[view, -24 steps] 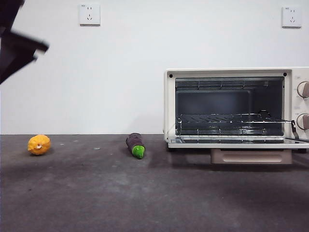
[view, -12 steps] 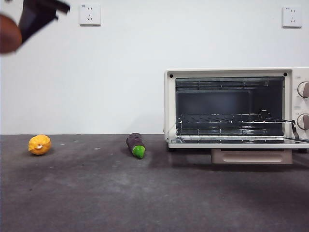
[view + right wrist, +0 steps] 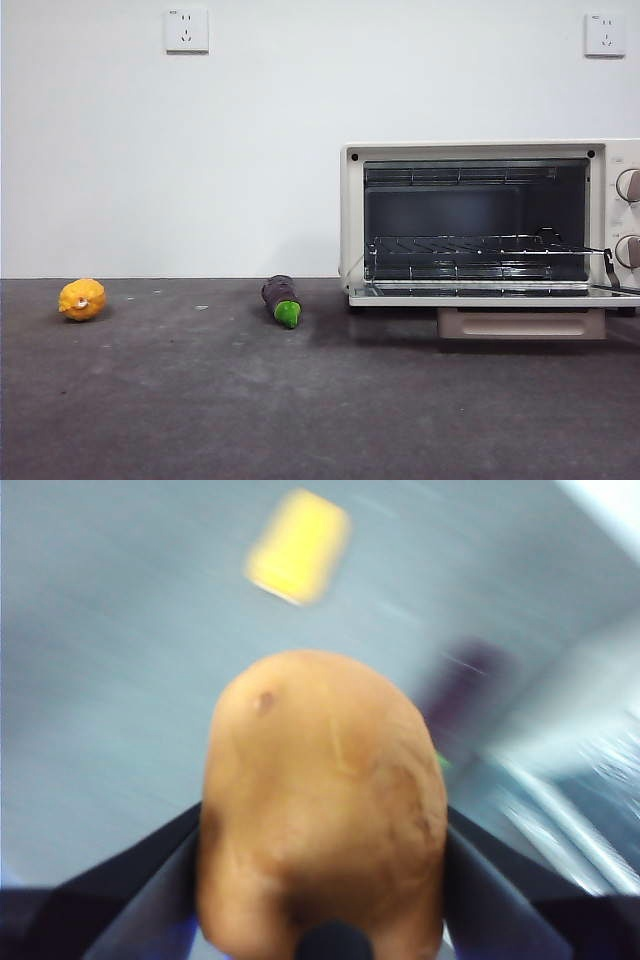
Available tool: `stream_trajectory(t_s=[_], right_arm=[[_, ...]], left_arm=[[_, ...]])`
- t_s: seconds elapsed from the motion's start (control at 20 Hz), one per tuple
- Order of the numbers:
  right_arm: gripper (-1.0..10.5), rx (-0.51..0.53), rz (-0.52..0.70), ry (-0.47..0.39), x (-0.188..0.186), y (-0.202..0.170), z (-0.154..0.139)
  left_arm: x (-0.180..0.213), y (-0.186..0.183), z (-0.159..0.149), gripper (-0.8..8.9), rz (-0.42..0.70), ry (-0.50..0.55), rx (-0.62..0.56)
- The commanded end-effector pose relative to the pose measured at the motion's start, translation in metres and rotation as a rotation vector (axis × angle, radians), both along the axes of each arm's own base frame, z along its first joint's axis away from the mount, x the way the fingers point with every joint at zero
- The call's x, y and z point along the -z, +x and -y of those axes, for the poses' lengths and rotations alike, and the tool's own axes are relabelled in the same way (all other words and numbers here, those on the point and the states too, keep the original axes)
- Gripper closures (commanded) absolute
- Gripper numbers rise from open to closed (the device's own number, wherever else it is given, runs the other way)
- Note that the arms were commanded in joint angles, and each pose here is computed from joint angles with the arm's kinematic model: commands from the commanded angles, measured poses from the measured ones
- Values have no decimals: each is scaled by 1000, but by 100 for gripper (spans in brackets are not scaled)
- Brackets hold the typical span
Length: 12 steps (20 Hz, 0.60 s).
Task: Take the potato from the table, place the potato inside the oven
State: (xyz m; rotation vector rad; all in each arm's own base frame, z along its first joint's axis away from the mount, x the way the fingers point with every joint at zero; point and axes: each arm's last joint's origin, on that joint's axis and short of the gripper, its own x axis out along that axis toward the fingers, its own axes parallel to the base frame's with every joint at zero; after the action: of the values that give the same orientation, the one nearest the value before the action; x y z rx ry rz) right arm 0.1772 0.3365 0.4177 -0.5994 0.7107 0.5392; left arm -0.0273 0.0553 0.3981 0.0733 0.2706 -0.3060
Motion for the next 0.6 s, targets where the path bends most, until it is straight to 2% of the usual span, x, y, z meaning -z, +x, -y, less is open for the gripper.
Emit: stream_trajectory(t_s=[0.05,0.25,0.35,0.6], right_arm=[[789,125,-19,-98,14,5,35],[789,318,-86,-149,34,22,98],[789,378,-107,-184,49,27,121],[788,396,-139,-86,103,36,165]], left_arm=[[0,-1,-2,819,6,-19,-2],[1,-1,-2,819,1,-28,-6],[2,0,-1,819,-4,-29,-11],[10,7,7,819,-45,-17,-23]])
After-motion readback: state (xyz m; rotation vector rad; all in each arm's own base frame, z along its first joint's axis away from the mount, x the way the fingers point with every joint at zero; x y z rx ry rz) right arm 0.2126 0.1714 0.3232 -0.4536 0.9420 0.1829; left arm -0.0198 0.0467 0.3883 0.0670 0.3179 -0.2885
